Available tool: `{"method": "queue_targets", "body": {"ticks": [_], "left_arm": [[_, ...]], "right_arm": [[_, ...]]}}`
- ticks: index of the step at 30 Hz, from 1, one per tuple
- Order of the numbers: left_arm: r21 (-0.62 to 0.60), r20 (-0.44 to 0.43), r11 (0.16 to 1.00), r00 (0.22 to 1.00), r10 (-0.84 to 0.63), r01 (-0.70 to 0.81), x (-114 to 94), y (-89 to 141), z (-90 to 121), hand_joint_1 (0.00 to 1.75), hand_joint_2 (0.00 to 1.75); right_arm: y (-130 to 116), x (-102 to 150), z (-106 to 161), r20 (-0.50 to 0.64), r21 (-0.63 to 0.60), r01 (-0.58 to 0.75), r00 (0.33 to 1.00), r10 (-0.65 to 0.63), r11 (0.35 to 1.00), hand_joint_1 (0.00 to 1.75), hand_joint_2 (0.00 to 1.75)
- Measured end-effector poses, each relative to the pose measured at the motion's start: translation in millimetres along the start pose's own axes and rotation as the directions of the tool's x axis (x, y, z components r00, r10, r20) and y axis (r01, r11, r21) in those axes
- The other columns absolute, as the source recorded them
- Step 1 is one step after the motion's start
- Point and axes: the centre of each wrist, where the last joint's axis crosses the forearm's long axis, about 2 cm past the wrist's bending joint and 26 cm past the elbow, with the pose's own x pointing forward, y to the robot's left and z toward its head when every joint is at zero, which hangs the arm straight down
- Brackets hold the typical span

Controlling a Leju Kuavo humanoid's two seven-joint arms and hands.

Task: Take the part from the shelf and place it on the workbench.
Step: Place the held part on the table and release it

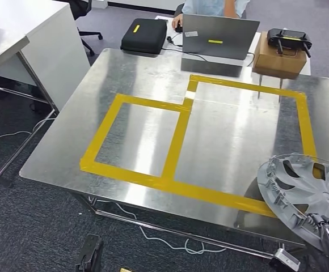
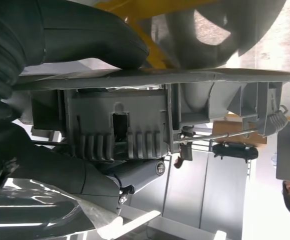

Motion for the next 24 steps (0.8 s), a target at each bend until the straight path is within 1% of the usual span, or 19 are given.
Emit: {"method": "queue_targets", "body": {"ticks": [16,19,24], "left_arm": [[-0.003,0.0,1.0,1.0,-0.009,0.009,0,2,0,0.0,0.0],[-0.018,-0.001,1.0,1.0,-0.023,0.023,1,1,-1,0.0,0.0],[-0.055,0.005,0.997,0.998,-0.057,0.058,10,-2,-6,0.0,0.0]], "right_arm": [[4,0,-6,0.018,0.02,0.007,1.0,-0.007,1.0,1.75,1.75],[7,-5,-18,0.02,0.037,0.016,1.0,-0.017,0.999,1.75,1.75],[21,-20,-57,0.036,0.072,0.019,0.999,-0.021,0.997,1.75,1.75]]}}
